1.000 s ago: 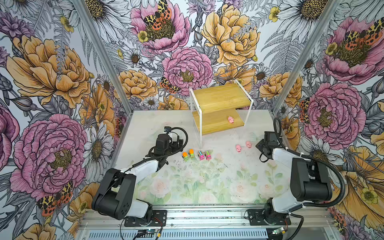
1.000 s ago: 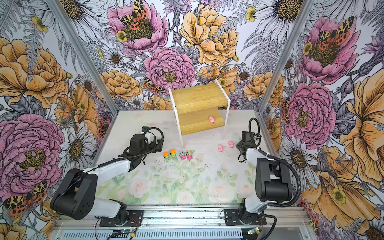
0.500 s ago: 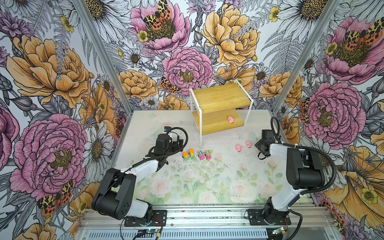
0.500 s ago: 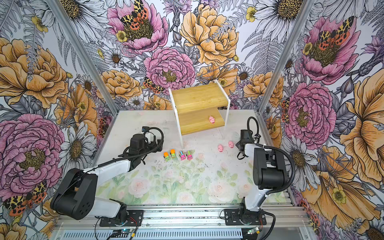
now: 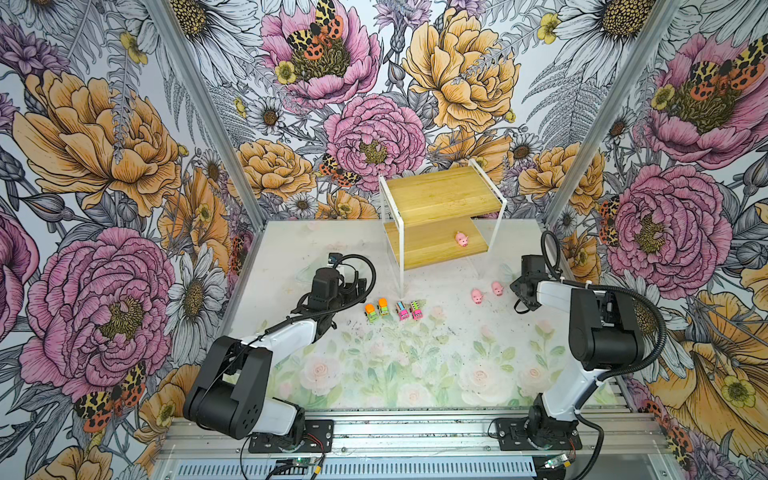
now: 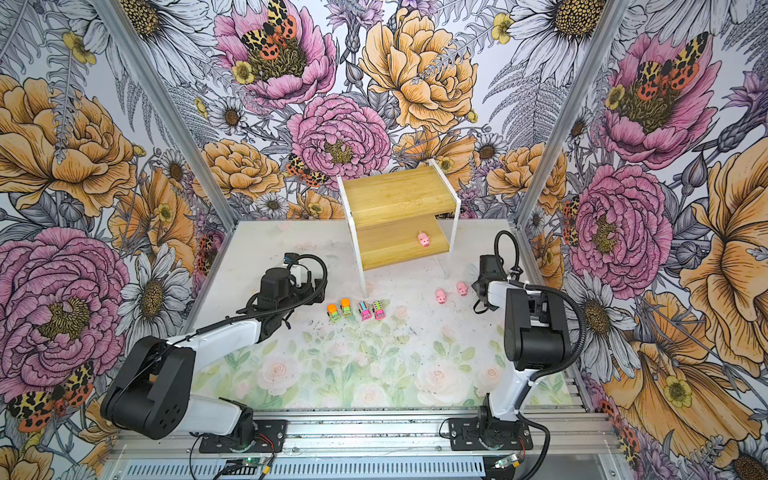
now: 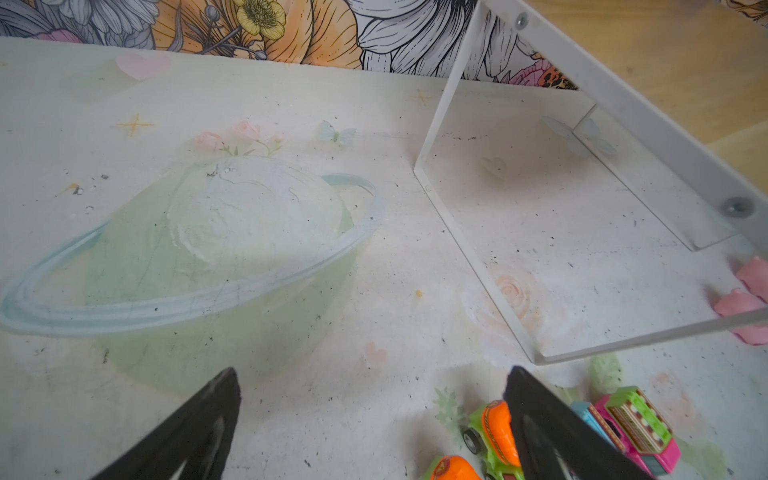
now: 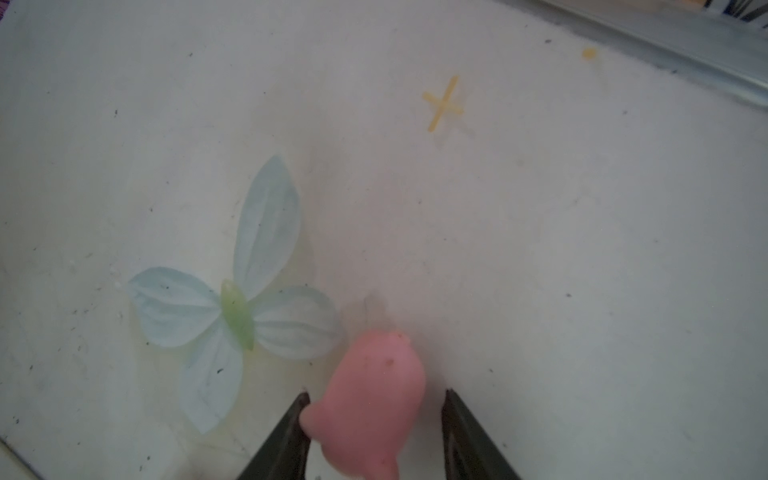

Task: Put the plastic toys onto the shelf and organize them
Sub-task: 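Close the right gripper on a pink pig near the butterfly decal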

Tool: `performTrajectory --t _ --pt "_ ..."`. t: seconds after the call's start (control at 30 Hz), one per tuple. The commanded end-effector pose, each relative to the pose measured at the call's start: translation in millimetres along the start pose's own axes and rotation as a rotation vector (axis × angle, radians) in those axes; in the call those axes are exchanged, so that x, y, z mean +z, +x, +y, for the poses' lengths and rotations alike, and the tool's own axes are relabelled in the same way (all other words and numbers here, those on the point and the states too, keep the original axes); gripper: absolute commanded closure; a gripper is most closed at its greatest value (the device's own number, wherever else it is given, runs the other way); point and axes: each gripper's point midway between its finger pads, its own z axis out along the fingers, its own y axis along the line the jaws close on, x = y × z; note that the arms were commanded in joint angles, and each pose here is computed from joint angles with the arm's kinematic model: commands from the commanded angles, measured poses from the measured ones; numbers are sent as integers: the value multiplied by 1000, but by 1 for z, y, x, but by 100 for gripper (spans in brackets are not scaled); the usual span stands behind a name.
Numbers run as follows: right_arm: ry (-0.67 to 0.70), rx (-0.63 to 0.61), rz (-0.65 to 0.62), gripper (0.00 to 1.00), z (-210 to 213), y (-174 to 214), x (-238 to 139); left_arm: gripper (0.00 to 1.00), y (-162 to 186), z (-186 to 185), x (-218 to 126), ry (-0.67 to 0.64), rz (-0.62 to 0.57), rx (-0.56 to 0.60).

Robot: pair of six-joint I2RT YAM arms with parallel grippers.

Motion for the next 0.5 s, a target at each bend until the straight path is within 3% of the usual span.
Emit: performTrajectory --t 0.0,0.2,0.47 --pt "55 20 -3 49 -8 0 2 1 -3 -2 0 17 0 11" --pt "74 15 4 50 -7 -1 5 1 -3 -2 0 20 0 10" --pt "49 -34 33 61 2 4 7 1 -3 -2 -2 23 -3 11"
